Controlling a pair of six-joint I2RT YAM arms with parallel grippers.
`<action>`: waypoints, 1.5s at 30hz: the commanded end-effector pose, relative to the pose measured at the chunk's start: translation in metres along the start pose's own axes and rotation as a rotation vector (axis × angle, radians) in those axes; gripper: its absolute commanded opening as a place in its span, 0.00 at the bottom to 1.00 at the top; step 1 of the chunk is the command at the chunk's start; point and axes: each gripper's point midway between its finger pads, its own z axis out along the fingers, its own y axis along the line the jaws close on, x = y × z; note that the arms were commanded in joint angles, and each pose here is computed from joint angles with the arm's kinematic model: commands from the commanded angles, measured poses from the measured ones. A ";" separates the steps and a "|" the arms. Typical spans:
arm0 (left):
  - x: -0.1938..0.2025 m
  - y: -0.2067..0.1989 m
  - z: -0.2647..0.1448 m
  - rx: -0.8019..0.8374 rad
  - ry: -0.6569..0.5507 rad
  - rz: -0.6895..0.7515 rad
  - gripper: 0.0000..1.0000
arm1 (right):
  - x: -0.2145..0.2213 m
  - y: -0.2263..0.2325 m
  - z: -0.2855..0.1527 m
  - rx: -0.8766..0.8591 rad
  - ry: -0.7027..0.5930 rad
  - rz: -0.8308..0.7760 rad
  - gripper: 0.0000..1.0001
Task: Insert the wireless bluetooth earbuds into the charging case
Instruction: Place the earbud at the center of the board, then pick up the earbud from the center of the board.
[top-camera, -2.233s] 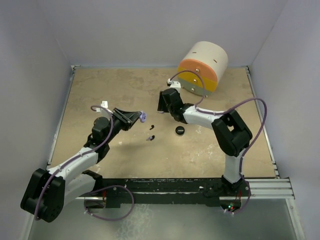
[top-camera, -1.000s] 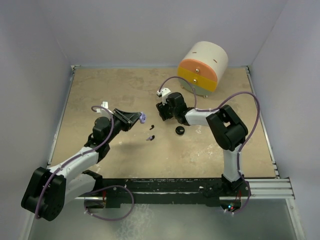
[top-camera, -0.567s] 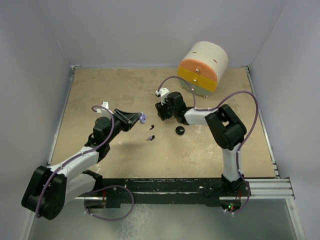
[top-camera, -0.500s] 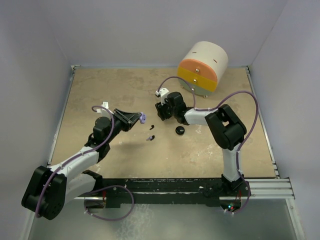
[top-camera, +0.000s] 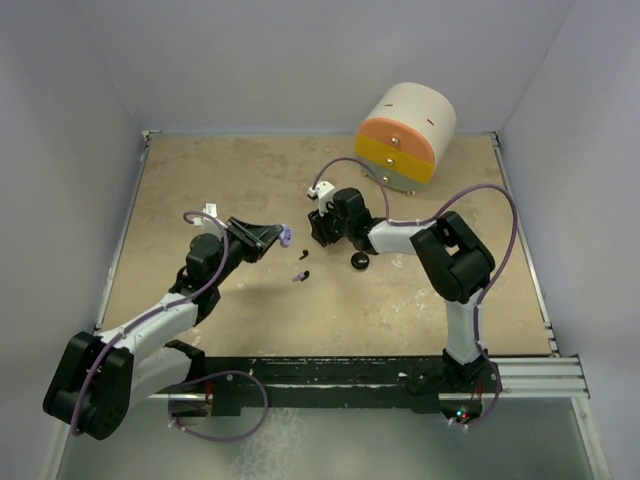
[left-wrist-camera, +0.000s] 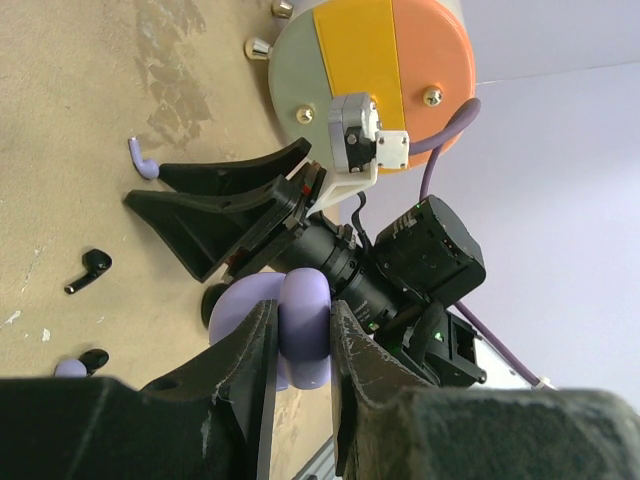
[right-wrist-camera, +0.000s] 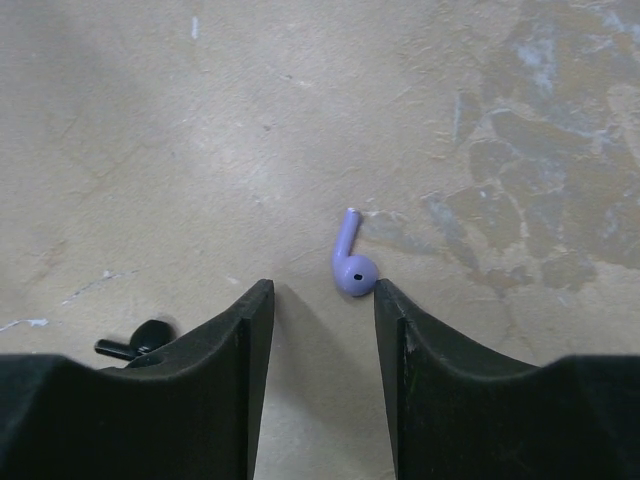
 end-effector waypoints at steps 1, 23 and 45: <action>-0.006 -0.010 -0.001 0.049 -0.028 0.031 0.00 | -0.018 0.019 -0.012 -0.052 -0.038 0.006 0.47; -0.006 -0.011 -0.002 0.050 -0.027 0.032 0.00 | -0.035 0.034 0.005 -0.043 -0.056 0.019 0.45; -0.007 -0.013 -0.003 0.054 -0.031 0.036 0.00 | -0.058 0.015 -0.019 0.142 -0.057 0.067 0.46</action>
